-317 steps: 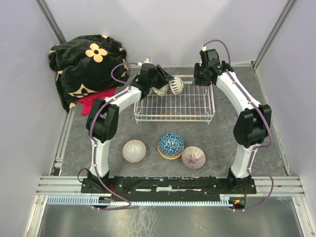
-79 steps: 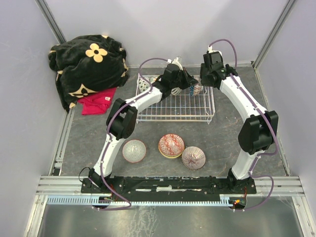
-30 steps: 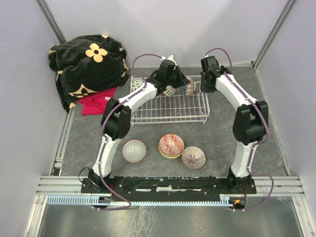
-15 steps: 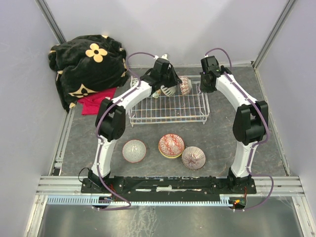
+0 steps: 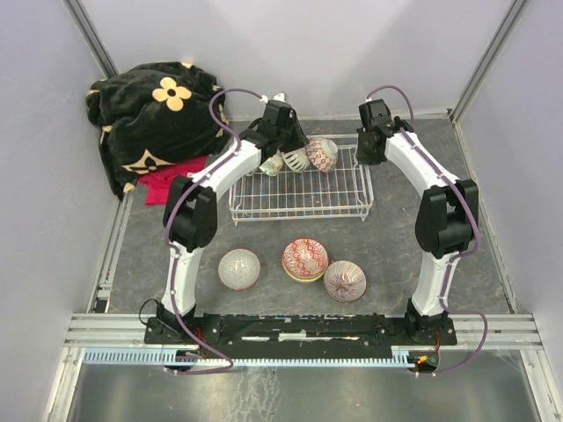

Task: Load the bowls into the dish rack
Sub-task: Turn the bowl upside down on the dish rack, then pick up the bowl from the center of the board.

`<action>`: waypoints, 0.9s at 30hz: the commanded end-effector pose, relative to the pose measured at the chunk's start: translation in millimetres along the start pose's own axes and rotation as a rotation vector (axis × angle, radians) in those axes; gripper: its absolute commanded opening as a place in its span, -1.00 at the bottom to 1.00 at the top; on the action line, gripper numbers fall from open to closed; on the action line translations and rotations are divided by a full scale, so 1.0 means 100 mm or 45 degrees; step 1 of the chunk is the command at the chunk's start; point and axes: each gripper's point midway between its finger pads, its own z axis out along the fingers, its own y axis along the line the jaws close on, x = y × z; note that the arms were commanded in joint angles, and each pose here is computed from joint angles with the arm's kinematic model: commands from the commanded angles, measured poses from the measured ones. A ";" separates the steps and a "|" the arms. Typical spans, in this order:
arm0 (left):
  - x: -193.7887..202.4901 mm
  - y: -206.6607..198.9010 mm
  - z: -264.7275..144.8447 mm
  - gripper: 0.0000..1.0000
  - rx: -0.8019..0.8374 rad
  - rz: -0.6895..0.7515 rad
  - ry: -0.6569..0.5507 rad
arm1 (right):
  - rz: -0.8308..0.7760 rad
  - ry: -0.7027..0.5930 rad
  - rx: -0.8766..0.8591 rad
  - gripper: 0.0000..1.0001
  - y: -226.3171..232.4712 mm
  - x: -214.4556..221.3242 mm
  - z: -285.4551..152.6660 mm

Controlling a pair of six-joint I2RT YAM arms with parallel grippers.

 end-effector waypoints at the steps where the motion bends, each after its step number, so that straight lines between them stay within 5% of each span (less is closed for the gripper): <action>1: -0.33 -0.06 -0.29 -0.28 0.006 0.058 -0.061 | 0.048 -0.061 0.092 -0.58 -0.27 -0.20 -0.12; 18: -0.37 -0.55 -1.47 -0.09 0.117 0.244 -0.064 | 0.085 -0.167 -0.034 -0.28 -0.15 -0.43 -0.44; 27: 0.50 -0.59 -2.09 -0.05 0.103 0.457 0.145 | 0.098 -0.254 -0.063 -0.10 -0.21 -0.51 -0.89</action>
